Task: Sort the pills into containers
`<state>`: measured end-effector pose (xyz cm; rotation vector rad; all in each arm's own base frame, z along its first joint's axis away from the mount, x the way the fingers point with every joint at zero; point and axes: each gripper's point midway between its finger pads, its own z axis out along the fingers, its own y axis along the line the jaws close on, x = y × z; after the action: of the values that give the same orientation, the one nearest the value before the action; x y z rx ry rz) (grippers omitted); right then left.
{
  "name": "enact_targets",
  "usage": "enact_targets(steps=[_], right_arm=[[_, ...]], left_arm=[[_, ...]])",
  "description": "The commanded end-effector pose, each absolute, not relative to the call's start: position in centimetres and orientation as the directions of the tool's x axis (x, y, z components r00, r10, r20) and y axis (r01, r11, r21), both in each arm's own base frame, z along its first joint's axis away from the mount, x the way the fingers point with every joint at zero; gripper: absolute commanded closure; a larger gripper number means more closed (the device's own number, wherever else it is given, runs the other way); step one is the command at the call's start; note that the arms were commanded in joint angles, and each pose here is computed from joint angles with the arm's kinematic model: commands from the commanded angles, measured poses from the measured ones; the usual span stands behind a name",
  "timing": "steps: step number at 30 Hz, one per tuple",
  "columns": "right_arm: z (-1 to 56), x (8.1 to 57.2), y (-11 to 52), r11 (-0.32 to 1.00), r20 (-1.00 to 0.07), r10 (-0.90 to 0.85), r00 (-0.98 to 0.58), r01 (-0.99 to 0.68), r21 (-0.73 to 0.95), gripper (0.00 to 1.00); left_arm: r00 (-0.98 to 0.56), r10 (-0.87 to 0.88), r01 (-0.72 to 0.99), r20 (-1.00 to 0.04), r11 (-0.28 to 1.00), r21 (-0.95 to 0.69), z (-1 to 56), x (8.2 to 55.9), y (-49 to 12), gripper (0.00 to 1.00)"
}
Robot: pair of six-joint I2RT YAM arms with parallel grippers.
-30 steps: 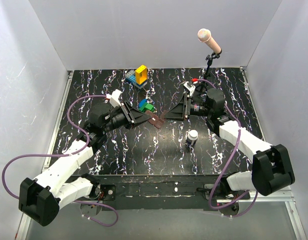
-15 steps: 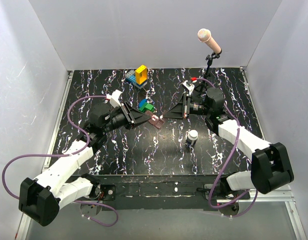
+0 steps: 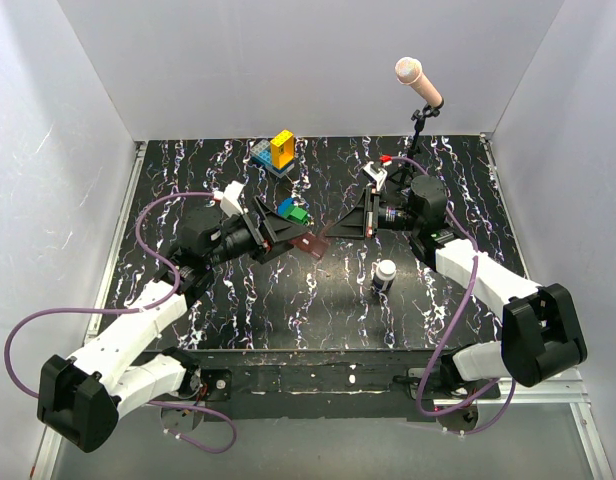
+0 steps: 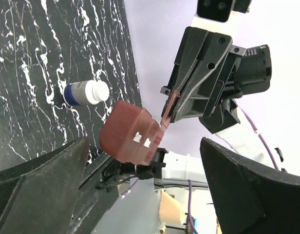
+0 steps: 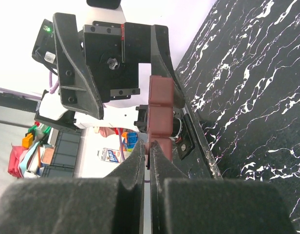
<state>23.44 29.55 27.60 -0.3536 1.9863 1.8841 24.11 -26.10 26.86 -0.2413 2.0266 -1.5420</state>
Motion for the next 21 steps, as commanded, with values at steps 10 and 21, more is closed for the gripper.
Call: enact_targets(steps=[10,21], right_arm=[[28.0,23.2,29.4,0.089,-0.504,0.072,-0.861,-0.497,0.863,0.99],[24.0,24.6,28.9,0.233,-0.485,0.123,-0.866,-0.450,0.862,0.99]], left_arm=[[-0.794,-0.457,0.209,-0.401,0.414,-0.886,26.8,23.7,-24.8,0.02],[-0.771,-0.399,0.188,-0.497,0.603,-0.775,26.1,23.8,-22.6,0.02]])
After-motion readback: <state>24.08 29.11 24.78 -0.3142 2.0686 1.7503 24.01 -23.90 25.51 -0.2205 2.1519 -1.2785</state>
